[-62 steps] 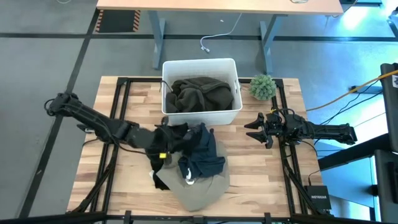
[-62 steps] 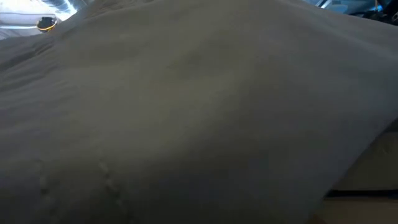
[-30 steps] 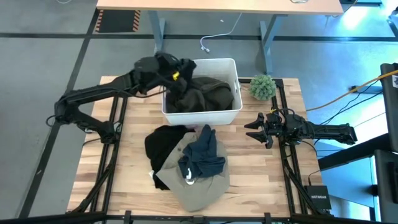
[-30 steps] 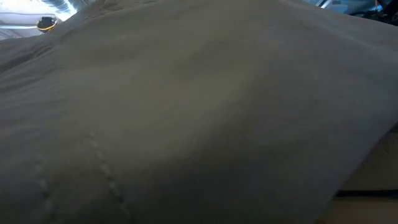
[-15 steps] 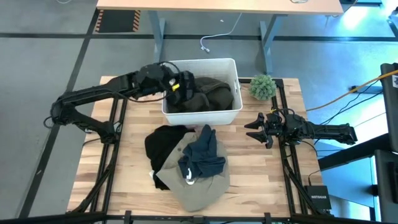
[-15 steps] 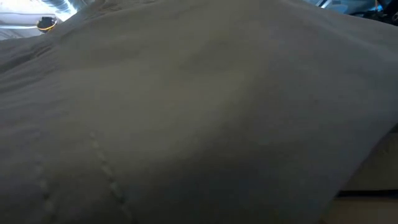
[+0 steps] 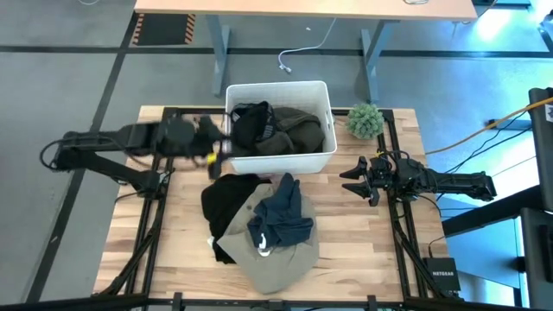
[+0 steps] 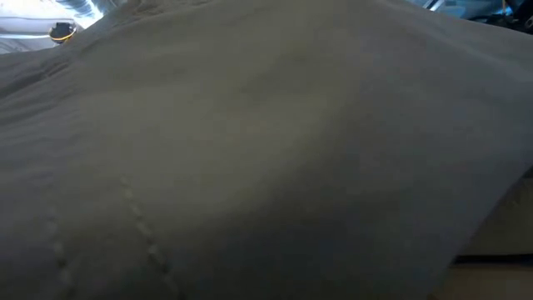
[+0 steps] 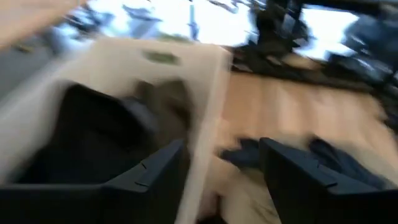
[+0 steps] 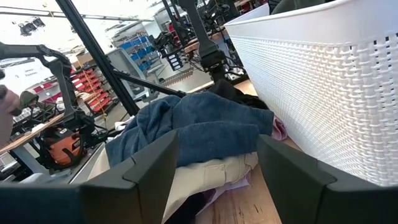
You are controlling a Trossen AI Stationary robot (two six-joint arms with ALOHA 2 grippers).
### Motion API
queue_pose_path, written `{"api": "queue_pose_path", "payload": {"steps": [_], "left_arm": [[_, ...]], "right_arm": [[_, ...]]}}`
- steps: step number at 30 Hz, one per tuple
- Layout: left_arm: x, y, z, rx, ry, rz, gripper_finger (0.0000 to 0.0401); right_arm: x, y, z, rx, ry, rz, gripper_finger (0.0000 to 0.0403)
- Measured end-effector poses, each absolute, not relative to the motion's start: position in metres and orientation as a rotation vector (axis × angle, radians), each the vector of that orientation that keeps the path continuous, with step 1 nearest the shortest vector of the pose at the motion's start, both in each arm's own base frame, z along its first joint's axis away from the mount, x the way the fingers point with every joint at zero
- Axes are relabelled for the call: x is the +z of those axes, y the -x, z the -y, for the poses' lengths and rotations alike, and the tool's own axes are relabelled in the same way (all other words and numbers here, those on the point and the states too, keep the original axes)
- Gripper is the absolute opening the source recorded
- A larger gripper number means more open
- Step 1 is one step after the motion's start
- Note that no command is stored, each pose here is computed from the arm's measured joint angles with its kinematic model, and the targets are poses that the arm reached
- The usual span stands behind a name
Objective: Sort clothes
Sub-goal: Put the blue shorts into the white bin
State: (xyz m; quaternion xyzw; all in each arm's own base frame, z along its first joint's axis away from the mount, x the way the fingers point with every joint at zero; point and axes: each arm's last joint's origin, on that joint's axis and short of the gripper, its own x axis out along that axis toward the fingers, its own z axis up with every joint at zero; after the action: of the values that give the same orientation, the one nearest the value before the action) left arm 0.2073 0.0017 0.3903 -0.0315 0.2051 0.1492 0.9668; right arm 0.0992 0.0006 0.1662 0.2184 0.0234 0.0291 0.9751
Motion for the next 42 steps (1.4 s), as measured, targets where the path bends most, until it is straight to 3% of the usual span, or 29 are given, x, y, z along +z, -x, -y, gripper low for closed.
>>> {"api": "queue_pose_path", "payload": {"steps": [8,22,32,42], "left_arm": [[0.333,-0.210,0.066,0.078,0.109,-0.568,0.0199],[0.231,-0.226,0.124,0.032,0.254,-0.683,0.0198],[0.204,-0.252,0.138,0.043,0.219,-0.650,0.0198],[0.209,-0.263,0.143,-0.078,0.202,-0.559,0.0198]], "right_arm": [[0.166,-0.099,-0.001,0.058,-0.440,-0.047,0.0237],[0.166,-0.099,-0.001,0.059,-0.440,-0.047,0.0237],[0.166,-0.099,-0.001,0.058,-0.440,-0.047,0.0237],[0.166,-0.099,-0.001,0.058,-0.440,-0.047,0.0237]]}}
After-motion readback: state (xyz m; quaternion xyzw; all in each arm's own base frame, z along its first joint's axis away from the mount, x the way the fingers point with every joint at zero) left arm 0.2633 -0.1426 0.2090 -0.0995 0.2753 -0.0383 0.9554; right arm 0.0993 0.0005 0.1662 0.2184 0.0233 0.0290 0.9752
